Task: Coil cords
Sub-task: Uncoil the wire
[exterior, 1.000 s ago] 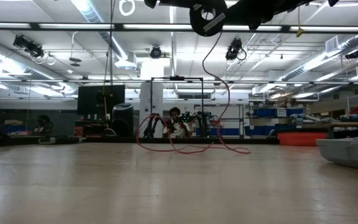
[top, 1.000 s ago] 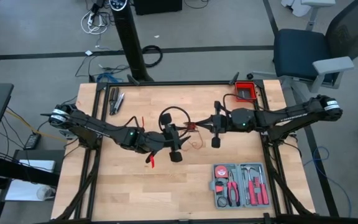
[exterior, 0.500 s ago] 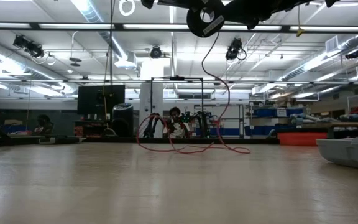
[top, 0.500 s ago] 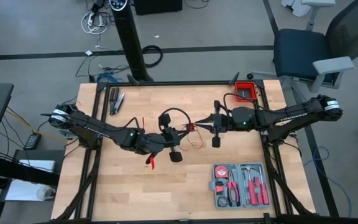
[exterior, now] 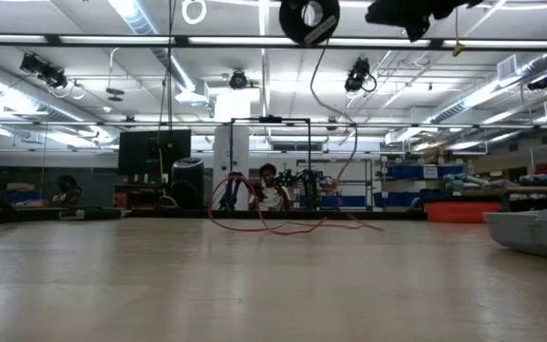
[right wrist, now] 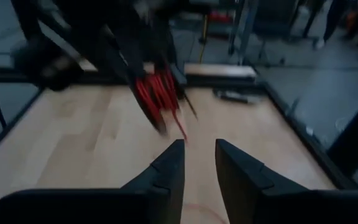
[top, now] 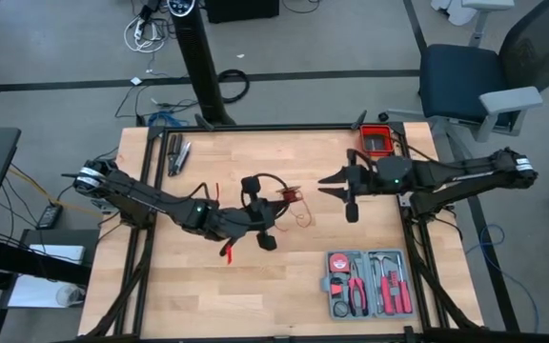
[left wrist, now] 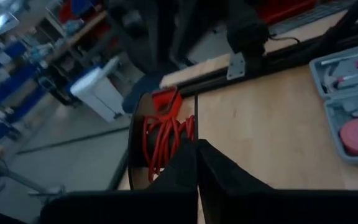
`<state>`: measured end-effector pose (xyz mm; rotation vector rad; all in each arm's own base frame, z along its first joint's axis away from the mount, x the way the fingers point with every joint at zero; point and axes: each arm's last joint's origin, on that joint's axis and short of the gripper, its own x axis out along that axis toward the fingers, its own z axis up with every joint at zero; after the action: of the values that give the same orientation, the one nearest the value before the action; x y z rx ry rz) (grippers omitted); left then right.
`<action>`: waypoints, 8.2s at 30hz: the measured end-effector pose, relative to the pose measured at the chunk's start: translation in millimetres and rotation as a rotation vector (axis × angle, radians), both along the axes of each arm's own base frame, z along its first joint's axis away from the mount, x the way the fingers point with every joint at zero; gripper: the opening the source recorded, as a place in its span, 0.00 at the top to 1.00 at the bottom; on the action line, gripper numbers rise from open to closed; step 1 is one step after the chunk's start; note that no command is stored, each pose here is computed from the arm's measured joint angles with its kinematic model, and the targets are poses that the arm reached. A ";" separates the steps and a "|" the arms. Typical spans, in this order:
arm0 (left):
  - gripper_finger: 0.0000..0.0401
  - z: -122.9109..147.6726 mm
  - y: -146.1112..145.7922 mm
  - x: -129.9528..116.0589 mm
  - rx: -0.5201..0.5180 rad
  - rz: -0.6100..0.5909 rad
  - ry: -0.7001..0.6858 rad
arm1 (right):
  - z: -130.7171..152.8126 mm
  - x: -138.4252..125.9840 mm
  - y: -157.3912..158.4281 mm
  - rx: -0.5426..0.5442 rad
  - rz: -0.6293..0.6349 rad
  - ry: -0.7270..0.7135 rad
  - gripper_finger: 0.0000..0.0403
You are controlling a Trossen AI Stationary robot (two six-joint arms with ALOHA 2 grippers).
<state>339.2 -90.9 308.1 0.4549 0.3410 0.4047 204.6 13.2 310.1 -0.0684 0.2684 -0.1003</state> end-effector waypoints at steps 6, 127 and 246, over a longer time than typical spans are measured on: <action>1.00 14.6 -1.0 1.7 0.016 0.025 -0.060 | -19.7 21.1 2.6 0.020 0.015 0.092 0.79; 1.00 25.2 -13.0 -3.5 -0.053 0.052 -0.127 | 7.7 10.3 -24.4 0.032 -0.177 0.467 0.76; 1.00 9.7 1.3 6.2 -0.478 -0.468 0.046 | 1.7 83.7 49.8 -0.371 0.253 0.149 1.00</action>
<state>345.4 -89.6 317.8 0.0659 0.3508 -0.1461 288.2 63.0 311.8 -0.4783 0.3857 0.1081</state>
